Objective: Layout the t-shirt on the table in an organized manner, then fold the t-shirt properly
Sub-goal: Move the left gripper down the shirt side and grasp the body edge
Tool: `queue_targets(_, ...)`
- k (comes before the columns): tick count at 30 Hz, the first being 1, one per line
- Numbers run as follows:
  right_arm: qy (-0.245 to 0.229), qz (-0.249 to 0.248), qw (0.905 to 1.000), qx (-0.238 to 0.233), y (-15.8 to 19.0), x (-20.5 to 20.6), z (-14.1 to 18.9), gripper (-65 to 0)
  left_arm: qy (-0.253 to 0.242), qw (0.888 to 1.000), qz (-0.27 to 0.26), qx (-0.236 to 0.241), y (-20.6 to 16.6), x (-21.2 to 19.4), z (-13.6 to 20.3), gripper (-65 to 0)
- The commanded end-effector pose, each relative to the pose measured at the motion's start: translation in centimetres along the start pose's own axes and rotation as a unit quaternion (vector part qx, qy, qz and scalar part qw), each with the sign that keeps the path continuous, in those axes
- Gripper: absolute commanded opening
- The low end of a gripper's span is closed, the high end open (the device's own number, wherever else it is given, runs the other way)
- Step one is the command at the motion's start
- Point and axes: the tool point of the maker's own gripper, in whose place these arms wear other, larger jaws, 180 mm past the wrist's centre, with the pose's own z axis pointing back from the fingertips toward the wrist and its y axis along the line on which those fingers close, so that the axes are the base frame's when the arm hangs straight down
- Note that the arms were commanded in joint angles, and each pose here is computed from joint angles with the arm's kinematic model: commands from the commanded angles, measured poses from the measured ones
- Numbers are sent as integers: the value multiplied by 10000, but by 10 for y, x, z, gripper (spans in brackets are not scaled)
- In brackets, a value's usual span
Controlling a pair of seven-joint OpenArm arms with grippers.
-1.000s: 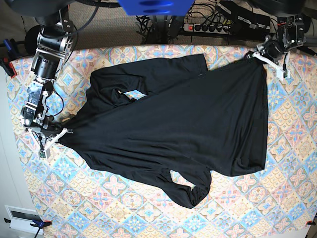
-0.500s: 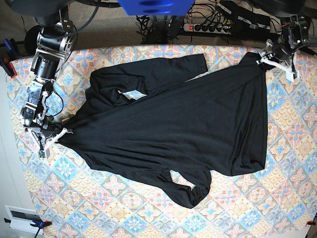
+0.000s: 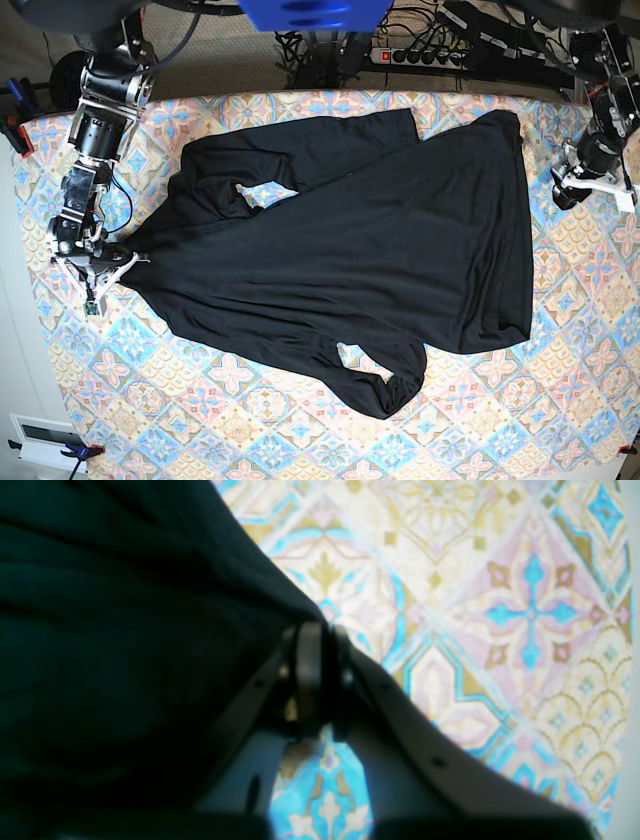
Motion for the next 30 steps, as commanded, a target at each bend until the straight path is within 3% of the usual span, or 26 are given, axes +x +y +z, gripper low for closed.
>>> queue_targets(1,-318,-7,9994,-159,-15,25,8,-650,-315,9993,-81,-161,-11,24,1,-347)
queue_targets(6,-315,-2,9994,-164,-15,24,8,-650,-422,9977,289,-441,-31,41,-26,-347)
queue_targets(12,-319,8,9993,-175,-16,26,9,-650,81,9970,363,-675,-59,23,-68,-347)
queue_targets(16,-319,8,9993,-175,-16,26,9,-650,296,9977,190,-578,-67,12,-86,-347)
queue_targets(30,-334,-3,9993,-163,-15,26,9,-650,201,9990,-85,-385,-91,3,-104,-347)
